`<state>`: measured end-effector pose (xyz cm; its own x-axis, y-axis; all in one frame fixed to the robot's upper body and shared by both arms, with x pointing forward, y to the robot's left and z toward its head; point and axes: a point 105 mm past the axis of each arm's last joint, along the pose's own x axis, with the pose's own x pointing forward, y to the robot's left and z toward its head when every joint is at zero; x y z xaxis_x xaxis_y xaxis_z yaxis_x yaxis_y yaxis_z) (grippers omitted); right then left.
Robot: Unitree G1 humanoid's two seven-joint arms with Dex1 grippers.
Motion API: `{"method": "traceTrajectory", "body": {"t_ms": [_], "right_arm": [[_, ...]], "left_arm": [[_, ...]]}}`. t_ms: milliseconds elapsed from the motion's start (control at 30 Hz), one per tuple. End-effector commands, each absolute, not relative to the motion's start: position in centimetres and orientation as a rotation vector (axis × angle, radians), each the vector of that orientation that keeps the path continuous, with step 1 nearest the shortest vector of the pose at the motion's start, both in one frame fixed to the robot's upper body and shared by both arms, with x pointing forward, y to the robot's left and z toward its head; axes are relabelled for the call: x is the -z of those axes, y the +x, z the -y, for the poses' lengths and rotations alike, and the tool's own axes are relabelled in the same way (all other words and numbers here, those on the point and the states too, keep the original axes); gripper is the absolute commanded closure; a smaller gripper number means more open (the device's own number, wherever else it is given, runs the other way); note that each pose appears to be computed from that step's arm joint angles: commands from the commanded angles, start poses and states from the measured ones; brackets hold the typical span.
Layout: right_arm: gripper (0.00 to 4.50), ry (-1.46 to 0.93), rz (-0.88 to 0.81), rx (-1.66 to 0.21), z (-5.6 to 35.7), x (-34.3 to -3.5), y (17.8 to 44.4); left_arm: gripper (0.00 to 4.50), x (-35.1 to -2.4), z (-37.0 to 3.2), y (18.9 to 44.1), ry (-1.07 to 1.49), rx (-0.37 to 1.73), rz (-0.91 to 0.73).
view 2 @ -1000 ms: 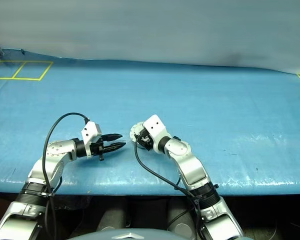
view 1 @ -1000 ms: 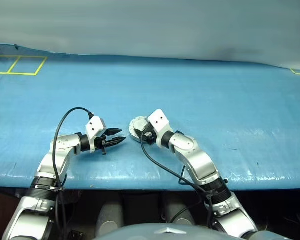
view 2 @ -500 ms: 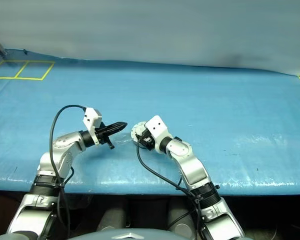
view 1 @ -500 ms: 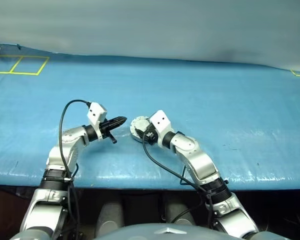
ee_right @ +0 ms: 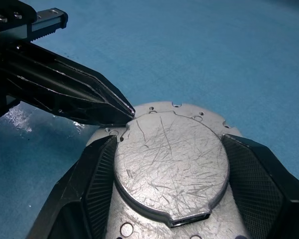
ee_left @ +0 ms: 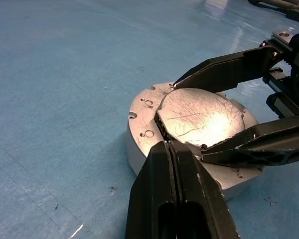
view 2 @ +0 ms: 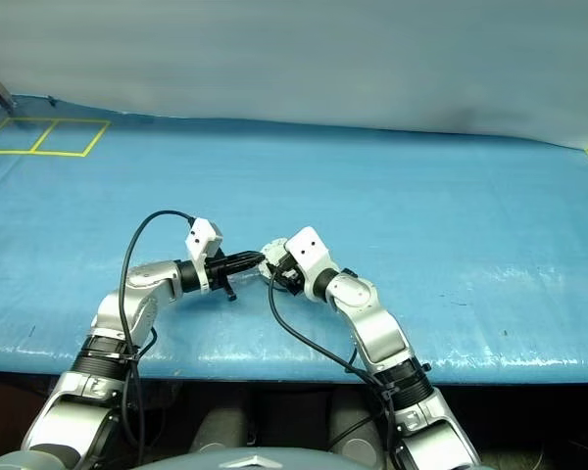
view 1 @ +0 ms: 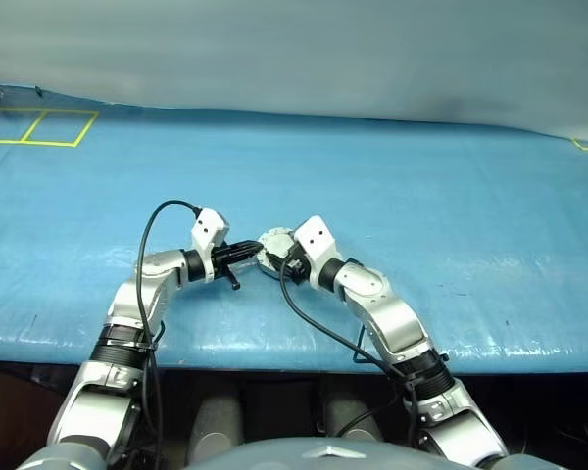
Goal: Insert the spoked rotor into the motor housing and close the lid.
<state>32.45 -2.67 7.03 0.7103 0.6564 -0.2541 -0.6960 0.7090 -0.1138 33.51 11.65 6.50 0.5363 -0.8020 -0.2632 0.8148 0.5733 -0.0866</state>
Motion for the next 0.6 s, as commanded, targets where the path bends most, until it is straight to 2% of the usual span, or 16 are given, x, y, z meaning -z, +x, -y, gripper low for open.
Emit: {"method": "traceTrajectory", "body": {"t_ms": [33, 133, 200, 300, 467, 600], "right_arm": [[1.48, -0.211, -0.225, -0.712, 3.8, -6.5, 32.7], [1.48, -0.185, -0.253, -0.758, 3.5, -6.3, 32.1], [0.76, -0.179, -0.256, -0.762, 3.5, -6.4, 31.9], [0.02, -0.147, -0.191, -0.734, 3.8, -8.0, 32.1], [0.02, 0.028, -0.093, -0.701, 4.4, -11.8, 31.7], [0.02, 0.211, -0.09, -0.698, 5.4, -13.4, 30.8]], "left_arm": [[4.48, -5.4, -11.3, 32.9, 0.052, 0.978, -0.332], [4.48, -5.4, -10.8, 32.6, 0.028, 0.994, -0.335], [4.5, -5.2, -10.8, 32.4, 0.034, 0.994, -0.339], [4.5, -5.2, -10.7, 32.4, 0.029, 0.995, -0.338], [4.5, -5.3, -10.3, 31.9, -0.003, 1.002, -0.325], [4.5, -5.1, -10.1, 31.5, -0.013, 1.003, -0.323]]}}
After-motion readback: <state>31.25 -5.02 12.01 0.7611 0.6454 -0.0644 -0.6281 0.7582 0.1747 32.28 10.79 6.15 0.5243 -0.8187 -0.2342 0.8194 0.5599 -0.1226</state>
